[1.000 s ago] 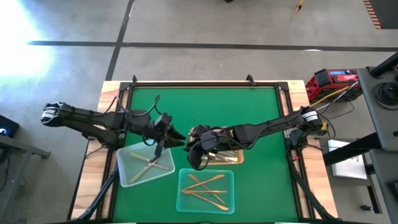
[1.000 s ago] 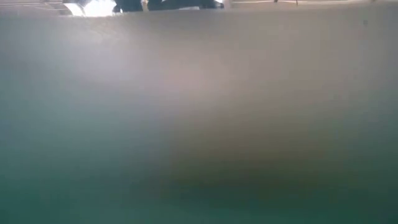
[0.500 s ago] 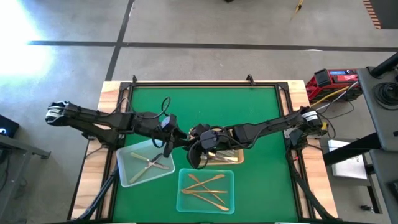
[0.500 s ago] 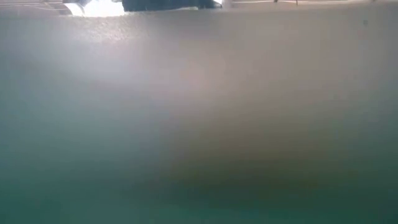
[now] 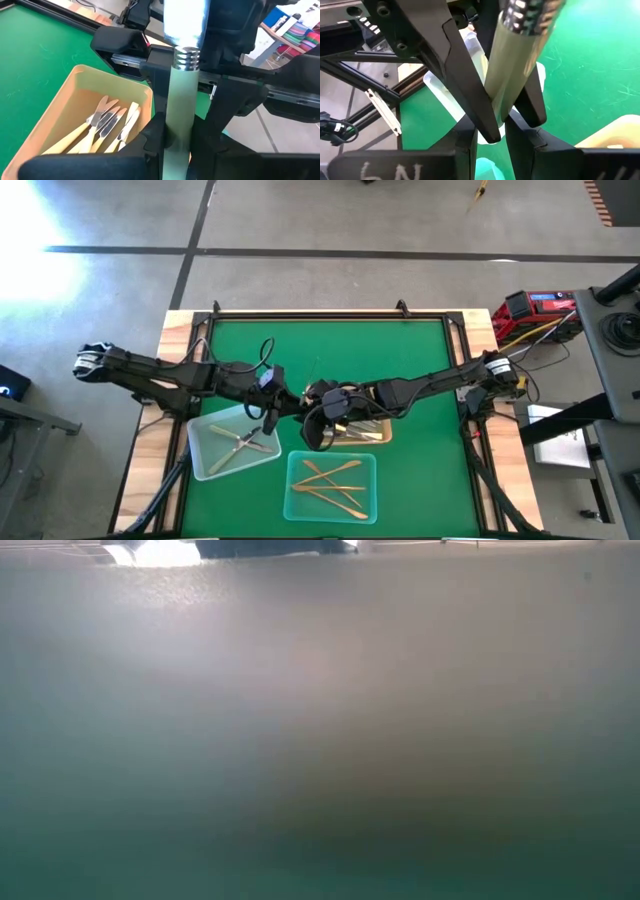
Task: Sort silverware by color (type)
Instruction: Put the green table knife into the white bin
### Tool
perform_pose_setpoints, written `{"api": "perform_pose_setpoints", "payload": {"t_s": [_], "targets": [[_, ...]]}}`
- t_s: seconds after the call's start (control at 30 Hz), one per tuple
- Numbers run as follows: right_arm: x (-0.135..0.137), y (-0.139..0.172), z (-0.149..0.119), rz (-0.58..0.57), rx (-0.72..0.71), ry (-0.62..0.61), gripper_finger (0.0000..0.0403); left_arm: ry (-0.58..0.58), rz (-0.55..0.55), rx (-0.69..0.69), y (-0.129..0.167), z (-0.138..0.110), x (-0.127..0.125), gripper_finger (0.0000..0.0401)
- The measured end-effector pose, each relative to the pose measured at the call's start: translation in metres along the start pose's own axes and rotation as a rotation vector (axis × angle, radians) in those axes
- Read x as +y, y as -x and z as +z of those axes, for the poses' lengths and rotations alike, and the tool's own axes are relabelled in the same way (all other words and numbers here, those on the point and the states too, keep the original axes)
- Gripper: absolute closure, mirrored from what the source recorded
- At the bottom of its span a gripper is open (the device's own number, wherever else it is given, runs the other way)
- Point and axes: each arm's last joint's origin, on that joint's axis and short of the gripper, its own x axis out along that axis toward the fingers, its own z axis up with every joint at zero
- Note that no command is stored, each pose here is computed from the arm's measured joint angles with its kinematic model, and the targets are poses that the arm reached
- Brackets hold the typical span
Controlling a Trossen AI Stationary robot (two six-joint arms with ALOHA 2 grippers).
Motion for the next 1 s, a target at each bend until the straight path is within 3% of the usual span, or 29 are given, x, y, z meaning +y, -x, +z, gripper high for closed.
{"api": "perform_pose_setpoints", "payload": {"t_s": [0.17, 0.3, 0.47, 0.63, 0.83, 1.0], "targets": [[0.000, 0.000, 0.000, 0.004, 0.001, -0.010, 0.0332, 0.005, 0.000, 0.001, 0.000, 0.000, 0.000, 0.0358], [0.001, 0.000, 0.000, 0.011, 0.002, -0.027, 0.0283, 0.013, 0.000, -0.002, 0.001, 0.000, 0.000, 0.0359], [0.002, 0.001, -0.001, 0.037, 0.035, -0.030, 0.0218, 0.005, 0.007, -0.019, 0.006, 0.003, 0.000, 0.0389], [0.004, 0.008, 0.000, 0.102, 0.087, -0.050, 0.0183, -0.002, 0.051, 0.013, 0.019, 0.001, 0.001, 0.0389], [0.003, 0.025, -0.004, 0.086, 0.204, -0.083, 0.0174, 0.066, 0.177, 0.258, 0.058, -0.020, 0.008, 0.0389], [0.000, 0.032, -0.016, 0.004, 0.299, -0.080, 0.0173, 0.207, 0.311, 0.529, 0.097, -0.053, 0.006, 0.0389]]}}
